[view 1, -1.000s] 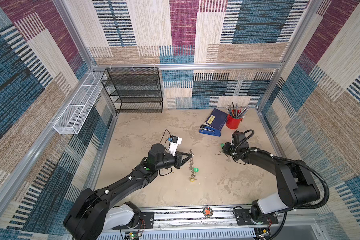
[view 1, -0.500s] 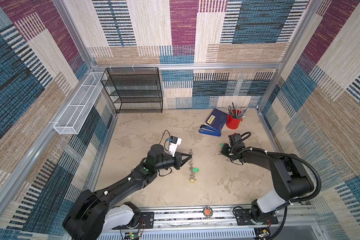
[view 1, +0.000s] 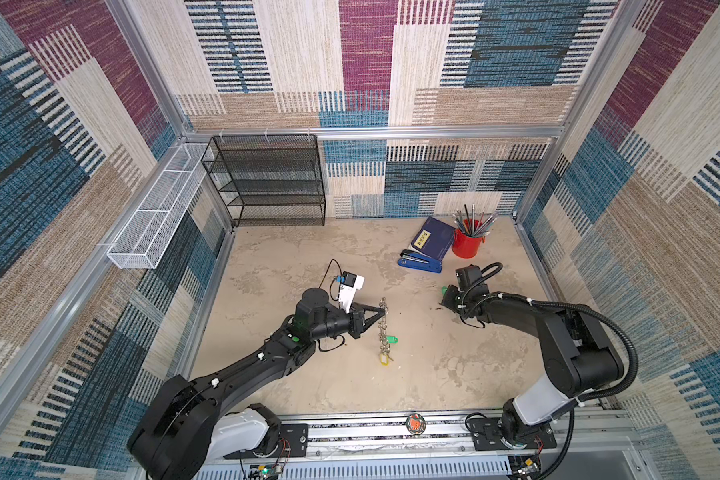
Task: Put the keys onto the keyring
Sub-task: 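Lower the right gripper and grasp the green-tagged key's ring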
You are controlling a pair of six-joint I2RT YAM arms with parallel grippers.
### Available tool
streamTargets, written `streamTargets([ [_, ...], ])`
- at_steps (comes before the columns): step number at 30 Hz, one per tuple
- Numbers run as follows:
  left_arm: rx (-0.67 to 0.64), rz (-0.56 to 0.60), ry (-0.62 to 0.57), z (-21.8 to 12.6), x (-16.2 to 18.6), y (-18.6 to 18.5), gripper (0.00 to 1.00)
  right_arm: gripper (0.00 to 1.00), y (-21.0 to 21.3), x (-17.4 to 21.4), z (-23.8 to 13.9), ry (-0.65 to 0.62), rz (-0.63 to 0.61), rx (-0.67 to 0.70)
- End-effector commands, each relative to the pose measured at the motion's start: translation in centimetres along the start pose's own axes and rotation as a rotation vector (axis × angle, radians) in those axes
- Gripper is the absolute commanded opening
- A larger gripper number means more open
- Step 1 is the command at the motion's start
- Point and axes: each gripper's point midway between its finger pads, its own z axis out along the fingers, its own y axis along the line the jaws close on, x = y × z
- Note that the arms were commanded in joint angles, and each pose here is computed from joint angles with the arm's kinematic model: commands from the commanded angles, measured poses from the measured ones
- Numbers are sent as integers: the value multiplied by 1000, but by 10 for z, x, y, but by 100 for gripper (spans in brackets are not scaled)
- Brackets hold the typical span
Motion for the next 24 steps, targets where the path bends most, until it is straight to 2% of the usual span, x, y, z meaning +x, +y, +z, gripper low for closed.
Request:
streamTargets([
  [1, 33, 27, -30, 0, -9, -8, 0, 13, 4, -7, 2, -26, 0, -8],
  [12, 41, 24, -25, 1, -7, -8, 0, 9, 2, -8, 3, -37, -4, 0],
  [19, 38, 21, -24, 2, -7, -7, 0, 0, 4, -14, -2, -75, -35, -10],
  [22, 36, 18, -27, 1, -9, -8, 0, 0, 12, -18, -13, -117, -85, -56],
  [24, 17, 23, -26, -1, -11, -7, 0, 0, 25, -22, -29, -170, -122, -139],
])
